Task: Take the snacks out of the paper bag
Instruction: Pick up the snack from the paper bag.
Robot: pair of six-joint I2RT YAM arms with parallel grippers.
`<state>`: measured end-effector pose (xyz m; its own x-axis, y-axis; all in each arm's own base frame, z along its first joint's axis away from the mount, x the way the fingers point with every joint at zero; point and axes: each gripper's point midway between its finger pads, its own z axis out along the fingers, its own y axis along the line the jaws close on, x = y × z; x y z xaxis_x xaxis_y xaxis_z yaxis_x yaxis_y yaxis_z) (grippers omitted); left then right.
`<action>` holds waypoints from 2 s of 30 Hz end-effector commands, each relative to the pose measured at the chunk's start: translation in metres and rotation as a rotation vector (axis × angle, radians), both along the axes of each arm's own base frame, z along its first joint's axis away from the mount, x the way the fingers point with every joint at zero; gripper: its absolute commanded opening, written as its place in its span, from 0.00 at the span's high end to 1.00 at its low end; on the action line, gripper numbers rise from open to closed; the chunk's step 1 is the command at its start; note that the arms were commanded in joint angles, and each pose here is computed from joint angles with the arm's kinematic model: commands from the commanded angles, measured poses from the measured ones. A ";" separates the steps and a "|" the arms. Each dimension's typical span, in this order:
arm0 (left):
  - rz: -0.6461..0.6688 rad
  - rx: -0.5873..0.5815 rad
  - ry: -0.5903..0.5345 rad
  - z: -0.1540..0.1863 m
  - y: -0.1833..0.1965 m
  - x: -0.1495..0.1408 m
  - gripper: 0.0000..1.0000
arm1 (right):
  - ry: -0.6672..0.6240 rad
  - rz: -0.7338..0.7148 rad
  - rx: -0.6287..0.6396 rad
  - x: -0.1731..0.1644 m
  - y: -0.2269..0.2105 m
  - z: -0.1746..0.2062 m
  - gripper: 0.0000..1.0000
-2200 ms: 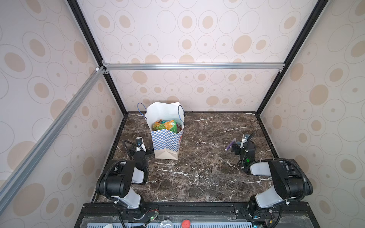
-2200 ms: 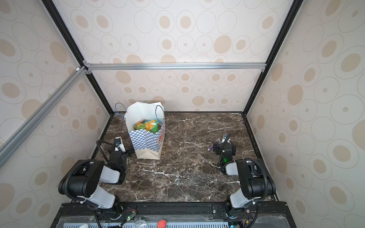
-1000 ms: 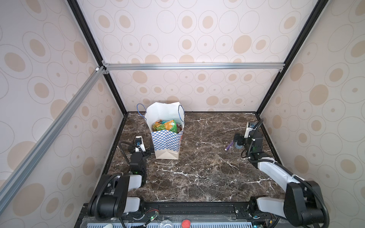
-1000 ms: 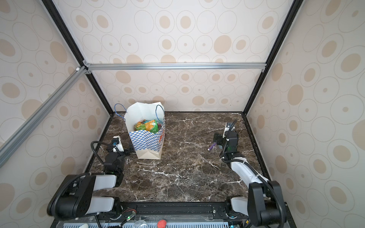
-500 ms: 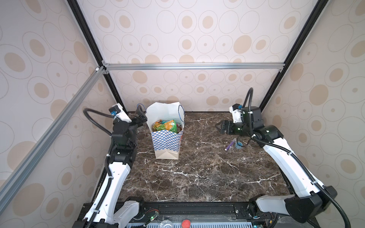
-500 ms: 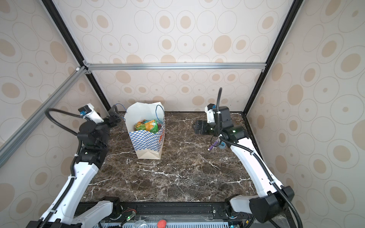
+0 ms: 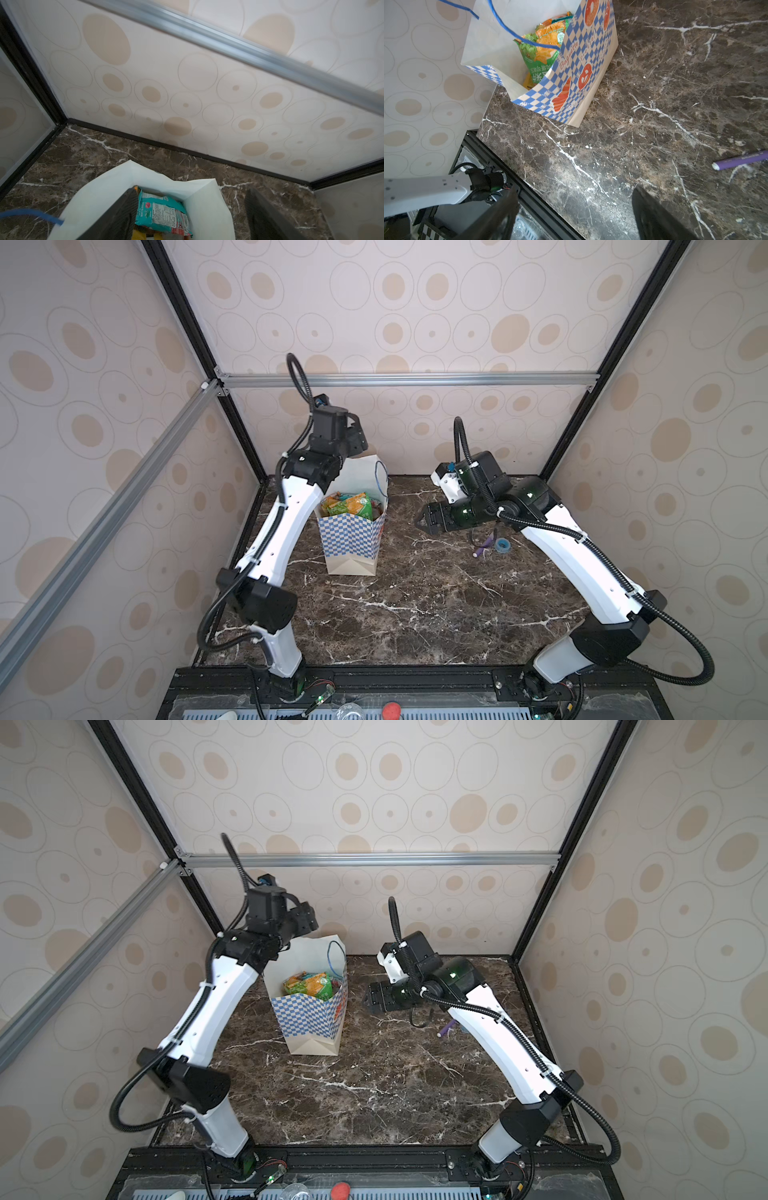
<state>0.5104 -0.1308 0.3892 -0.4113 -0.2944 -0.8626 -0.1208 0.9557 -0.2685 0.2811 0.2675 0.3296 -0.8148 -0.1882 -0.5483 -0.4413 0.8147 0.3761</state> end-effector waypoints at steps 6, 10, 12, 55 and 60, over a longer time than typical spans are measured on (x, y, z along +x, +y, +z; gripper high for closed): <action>-0.074 0.245 0.398 -0.121 0.004 -0.003 0.18 | -0.007 -0.032 -0.051 -0.013 -0.019 -0.002 0.11; -0.166 0.275 0.485 -0.151 -0.006 -0.006 0.15 | -0.017 -0.034 -0.055 -0.011 -0.019 0.000 0.11; -0.212 0.270 0.512 -0.159 -0.013 -0.007 0.14 | -0.024 -0.033 -0.055 -0.009 -0.018 0.000 0.11; -0.083 0.282 0.250 -0.016 0.024 -0.047 1.00 | -0.156 0.084 0.057 -0.013 0.034 0.088 0.12; -0.037 0.232 0.108 0.037 0.033 -0.060 1.00 | -0.167 0.109 0.072 -0.015 0.047 0.091 0.13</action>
<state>0.4641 -0.1080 0.3896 -0.5877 -0.0286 -0.8085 -0.0594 0.9982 0.0078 0.2735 0.3166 0.4233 -0.6879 -0.1953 -0.6991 -0.5794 0.7279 0.3668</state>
